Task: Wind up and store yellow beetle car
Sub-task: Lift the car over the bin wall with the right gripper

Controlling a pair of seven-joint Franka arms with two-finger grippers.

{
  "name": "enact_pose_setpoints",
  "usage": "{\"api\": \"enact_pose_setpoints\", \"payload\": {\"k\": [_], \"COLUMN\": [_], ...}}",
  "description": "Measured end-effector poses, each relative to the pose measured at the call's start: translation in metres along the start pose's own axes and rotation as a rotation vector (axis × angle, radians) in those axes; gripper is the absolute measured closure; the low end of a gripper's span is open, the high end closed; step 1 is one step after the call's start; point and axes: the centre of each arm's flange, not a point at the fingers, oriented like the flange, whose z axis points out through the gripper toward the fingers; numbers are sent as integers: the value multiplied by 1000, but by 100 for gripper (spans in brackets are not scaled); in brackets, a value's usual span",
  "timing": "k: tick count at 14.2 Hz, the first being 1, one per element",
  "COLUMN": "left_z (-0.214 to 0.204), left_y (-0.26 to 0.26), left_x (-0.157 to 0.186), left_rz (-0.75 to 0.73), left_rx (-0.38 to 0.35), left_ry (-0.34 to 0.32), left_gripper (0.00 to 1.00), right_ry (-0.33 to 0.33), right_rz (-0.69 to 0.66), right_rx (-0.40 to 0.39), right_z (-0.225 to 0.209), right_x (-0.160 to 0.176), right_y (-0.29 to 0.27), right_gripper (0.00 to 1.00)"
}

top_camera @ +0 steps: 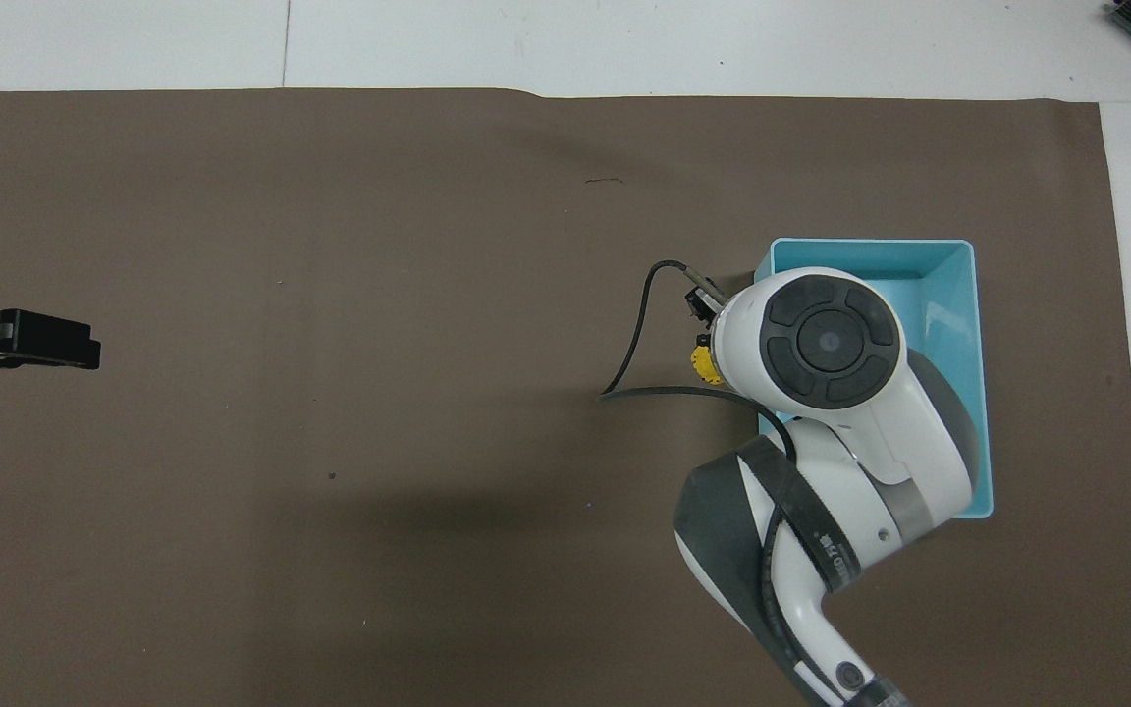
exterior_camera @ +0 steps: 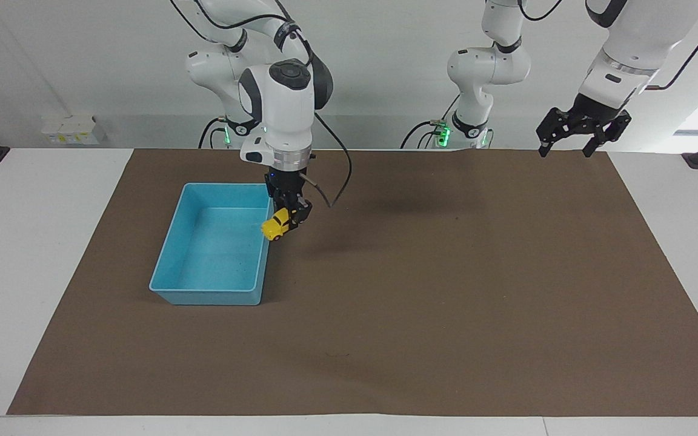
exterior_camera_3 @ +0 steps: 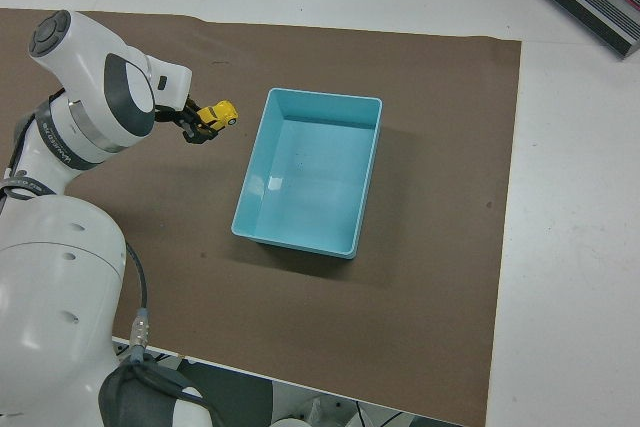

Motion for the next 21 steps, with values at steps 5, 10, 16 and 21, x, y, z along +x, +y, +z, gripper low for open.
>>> {"api": "enact_pose_setpoints", "payload": {"k": [5,10,16,21], "left_z": [0,-1,-1,-1], "left_y": [-5,-14,-14,-14], "left_x": [0,0,0,0], "left_rz": [-9,-26,-26,-26], "left_rx": [-1,-2,-2,-2], "left_ry": [0,1,0,0], "left_gripper": [0,0,0,0], "right_ry": [-37,-146,-95,-64], "right_rz": [-281,-415,-641,-722], "right_rx": [-52,-19,92,116], "right_z": [16,48,86,94], "right_x": [36,98,132,102], "right_y": [32,85,155,155], "right_gripper": [51,51,51,51]}}
